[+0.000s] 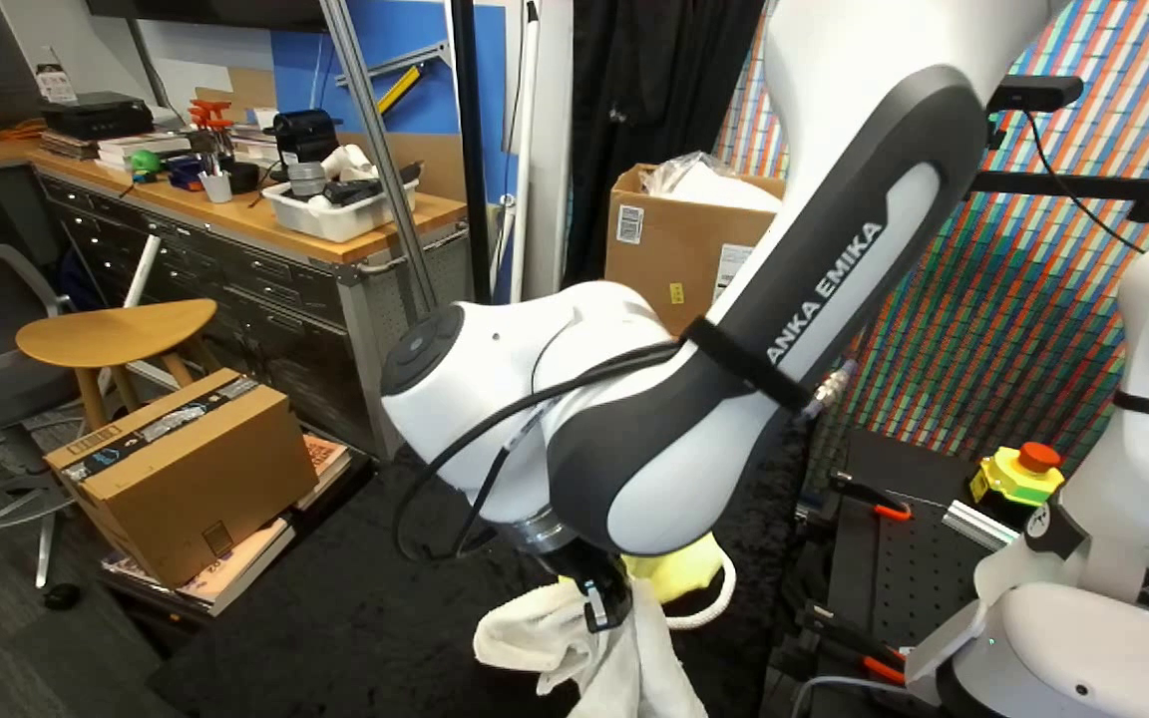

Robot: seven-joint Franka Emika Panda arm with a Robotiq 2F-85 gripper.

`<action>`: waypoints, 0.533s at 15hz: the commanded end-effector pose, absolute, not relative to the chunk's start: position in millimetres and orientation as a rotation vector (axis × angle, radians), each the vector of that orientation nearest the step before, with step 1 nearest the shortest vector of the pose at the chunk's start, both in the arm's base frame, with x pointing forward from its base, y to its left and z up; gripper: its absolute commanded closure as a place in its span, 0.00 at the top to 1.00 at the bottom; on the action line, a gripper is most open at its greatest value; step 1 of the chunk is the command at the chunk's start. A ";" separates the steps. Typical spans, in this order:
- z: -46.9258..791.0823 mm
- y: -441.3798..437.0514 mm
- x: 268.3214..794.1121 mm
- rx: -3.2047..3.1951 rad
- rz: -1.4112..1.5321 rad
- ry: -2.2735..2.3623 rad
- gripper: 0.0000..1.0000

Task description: Stack the objects on the table together

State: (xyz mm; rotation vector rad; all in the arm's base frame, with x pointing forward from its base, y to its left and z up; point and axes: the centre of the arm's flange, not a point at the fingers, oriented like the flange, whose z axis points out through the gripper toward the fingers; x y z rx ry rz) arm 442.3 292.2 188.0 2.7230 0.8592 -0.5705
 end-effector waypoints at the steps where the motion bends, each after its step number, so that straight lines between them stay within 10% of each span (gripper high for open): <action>1: 245.9 252.1 432.4 2.740 -0.547 0.863 0.05; 8: 300.1 179.3 453.4 2.814 -0.431 0.641 0.05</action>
